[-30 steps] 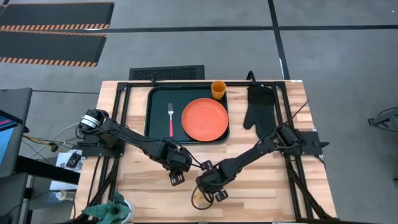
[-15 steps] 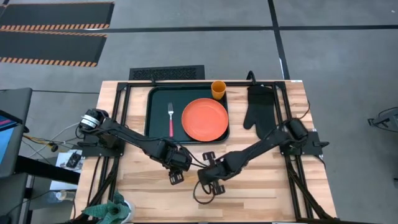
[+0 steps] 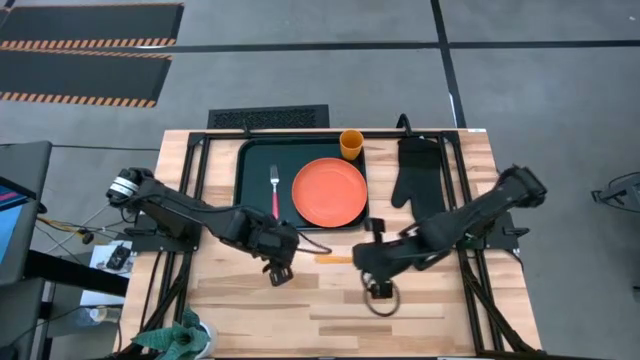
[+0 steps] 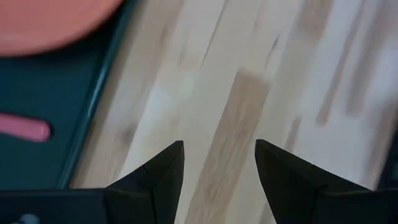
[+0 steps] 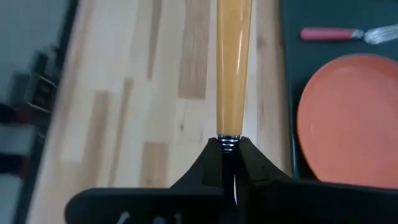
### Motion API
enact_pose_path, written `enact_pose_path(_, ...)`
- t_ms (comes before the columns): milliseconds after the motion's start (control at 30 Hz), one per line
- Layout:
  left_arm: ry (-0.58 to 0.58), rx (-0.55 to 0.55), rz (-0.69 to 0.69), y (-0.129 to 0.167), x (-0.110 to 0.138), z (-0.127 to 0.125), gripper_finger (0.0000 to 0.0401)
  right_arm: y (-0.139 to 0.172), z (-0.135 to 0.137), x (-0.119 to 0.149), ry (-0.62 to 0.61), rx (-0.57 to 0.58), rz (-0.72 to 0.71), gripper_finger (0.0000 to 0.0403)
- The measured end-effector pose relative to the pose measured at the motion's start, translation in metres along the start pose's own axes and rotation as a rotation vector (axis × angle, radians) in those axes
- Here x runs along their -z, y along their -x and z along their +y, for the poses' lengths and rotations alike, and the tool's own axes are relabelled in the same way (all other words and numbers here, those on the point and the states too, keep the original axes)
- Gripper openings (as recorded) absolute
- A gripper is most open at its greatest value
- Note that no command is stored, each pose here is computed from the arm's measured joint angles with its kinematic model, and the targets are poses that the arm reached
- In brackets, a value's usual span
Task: Pick and place plate/cup/fork/spoon on tray
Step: Put the yellow spoon on the black tray to the left of the pink fork
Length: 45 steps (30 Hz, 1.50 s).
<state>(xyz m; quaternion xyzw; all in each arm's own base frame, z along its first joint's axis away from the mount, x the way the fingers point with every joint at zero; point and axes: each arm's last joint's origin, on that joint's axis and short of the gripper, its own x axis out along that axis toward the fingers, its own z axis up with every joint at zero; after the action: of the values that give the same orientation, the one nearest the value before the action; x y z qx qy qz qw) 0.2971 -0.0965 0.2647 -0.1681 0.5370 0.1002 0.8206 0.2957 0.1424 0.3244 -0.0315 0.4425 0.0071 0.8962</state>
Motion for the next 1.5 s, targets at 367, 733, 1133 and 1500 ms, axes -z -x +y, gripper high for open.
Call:
enact_pose_path(367, 0.100, 0.301, -0.571, 0.065, -0.048, 0.004, 0.0185, 0.112, -0.003, -0.027, -0.074, 0.042, -0.694, 0.0020)
enact_pose_path(733, 0.191, 0.993, -1.056, 0.126, -0.093, 0.000, 0.0185, 0.164, 0.008, -0.038, 0.109, 0.082, -1.054, 0.0026)
enact_pose_path(1133, 0.326, 1.263, -1.023, 0.112, -0.110, -0.001, 0.0185, 0.181, -0.003, -0.052, 0.222, 0.088, -1.298, 0.0032)
enact_pose_path(1500, 0.381, 1.490, -1.044, 0.078, -0.123, -0.009, 0.0185, 0.173, -0.014, -0.061, 0.240, 0.092, -1.337, 0.0035)
